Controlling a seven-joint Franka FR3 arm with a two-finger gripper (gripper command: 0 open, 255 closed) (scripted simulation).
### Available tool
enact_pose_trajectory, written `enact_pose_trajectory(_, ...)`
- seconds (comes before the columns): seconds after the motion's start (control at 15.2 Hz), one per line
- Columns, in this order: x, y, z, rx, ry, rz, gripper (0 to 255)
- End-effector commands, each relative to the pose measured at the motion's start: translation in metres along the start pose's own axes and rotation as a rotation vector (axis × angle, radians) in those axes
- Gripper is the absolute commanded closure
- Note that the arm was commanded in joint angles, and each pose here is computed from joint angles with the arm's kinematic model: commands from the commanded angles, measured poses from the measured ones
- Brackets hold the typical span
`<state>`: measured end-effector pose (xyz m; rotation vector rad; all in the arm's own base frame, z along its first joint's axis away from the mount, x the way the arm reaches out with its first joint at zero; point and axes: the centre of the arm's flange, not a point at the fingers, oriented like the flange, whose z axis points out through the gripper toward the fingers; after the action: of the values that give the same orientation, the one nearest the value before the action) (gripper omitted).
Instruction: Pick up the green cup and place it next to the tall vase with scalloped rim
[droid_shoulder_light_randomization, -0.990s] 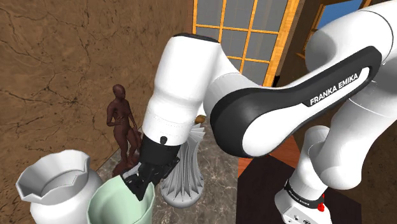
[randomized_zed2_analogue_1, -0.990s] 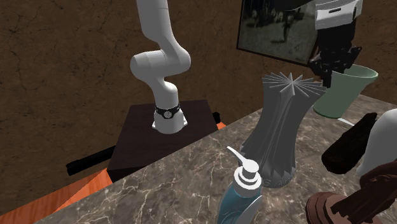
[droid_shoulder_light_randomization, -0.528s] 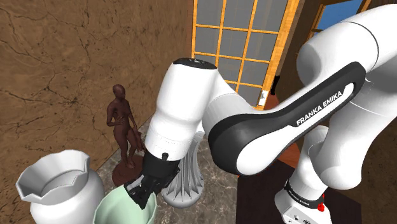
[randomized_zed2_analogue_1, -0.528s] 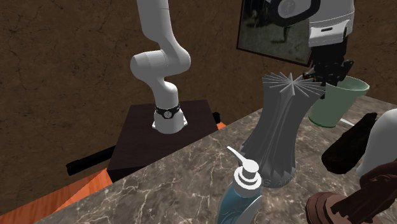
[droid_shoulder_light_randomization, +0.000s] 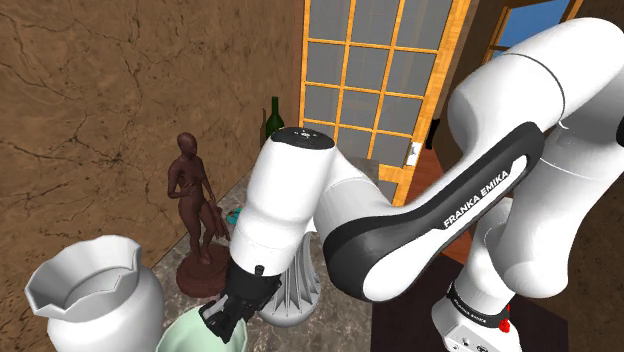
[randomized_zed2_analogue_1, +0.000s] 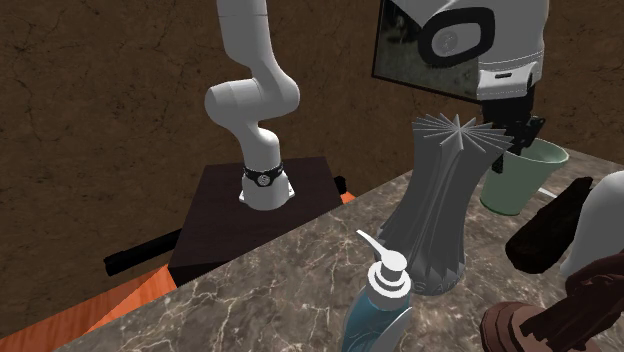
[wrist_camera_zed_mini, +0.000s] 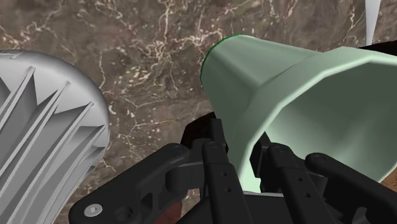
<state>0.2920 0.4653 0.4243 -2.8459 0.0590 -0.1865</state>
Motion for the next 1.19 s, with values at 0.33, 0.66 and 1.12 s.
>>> enact_pose_trajectory(0.33,-0.005,0.012,0.035,0.001,0.001,0.000,255)
enact_pose_trajectory(0.66,-0.006,0.015,0.047,0.001,0.001,0.000,255)
enact_pose_trajectory(1.12,-0.006,0.015,0.047,0.001,0.001,0.000,0)
